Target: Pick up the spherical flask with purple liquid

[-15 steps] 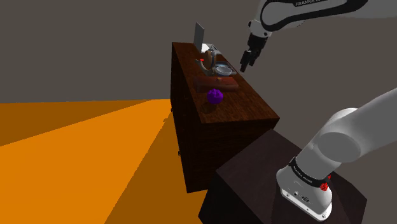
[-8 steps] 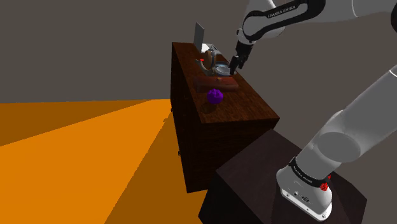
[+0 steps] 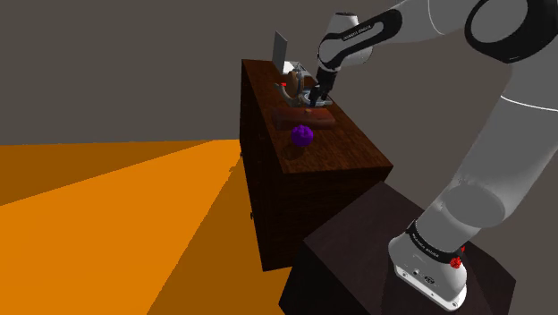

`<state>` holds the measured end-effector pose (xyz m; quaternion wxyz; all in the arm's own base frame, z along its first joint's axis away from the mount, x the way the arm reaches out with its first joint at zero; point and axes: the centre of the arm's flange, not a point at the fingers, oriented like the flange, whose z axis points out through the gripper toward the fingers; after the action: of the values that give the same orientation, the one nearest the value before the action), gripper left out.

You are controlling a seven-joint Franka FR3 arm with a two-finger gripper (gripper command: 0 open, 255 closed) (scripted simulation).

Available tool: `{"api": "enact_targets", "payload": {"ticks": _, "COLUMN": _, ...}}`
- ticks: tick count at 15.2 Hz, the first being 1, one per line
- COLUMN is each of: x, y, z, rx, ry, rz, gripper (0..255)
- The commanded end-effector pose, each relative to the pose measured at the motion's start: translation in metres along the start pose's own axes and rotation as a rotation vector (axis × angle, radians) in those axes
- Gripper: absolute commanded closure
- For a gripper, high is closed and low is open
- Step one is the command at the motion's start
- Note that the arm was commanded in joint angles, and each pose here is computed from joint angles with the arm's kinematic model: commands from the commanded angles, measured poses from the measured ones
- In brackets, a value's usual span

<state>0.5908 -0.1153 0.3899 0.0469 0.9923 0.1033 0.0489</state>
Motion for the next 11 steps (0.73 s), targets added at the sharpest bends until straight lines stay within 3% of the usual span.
{"api": "enact_targets", "payload": {"ticks": 1, "x": 0.017, "y": 0.011, "z": 0.020, "rx": -0.002, "ry": 0.004, "rz": -0.003, "gripper": 0}}
{"api": "enact_targets", "payload": {"ticks": 3, "x": 0.031, "y": 0.019, "z": 0.034, "rx": -0.004, "ry": 0.006, "rz": -0.006, "gripper": 0}}
{"api": "enact_targets", "payload": {"ticks": 11, "x": 0.028, "y": 0.015, "z": 0.073, "rx": -0.004, "ry": 0.006, "rz": -0.006, "gripper": 0}}
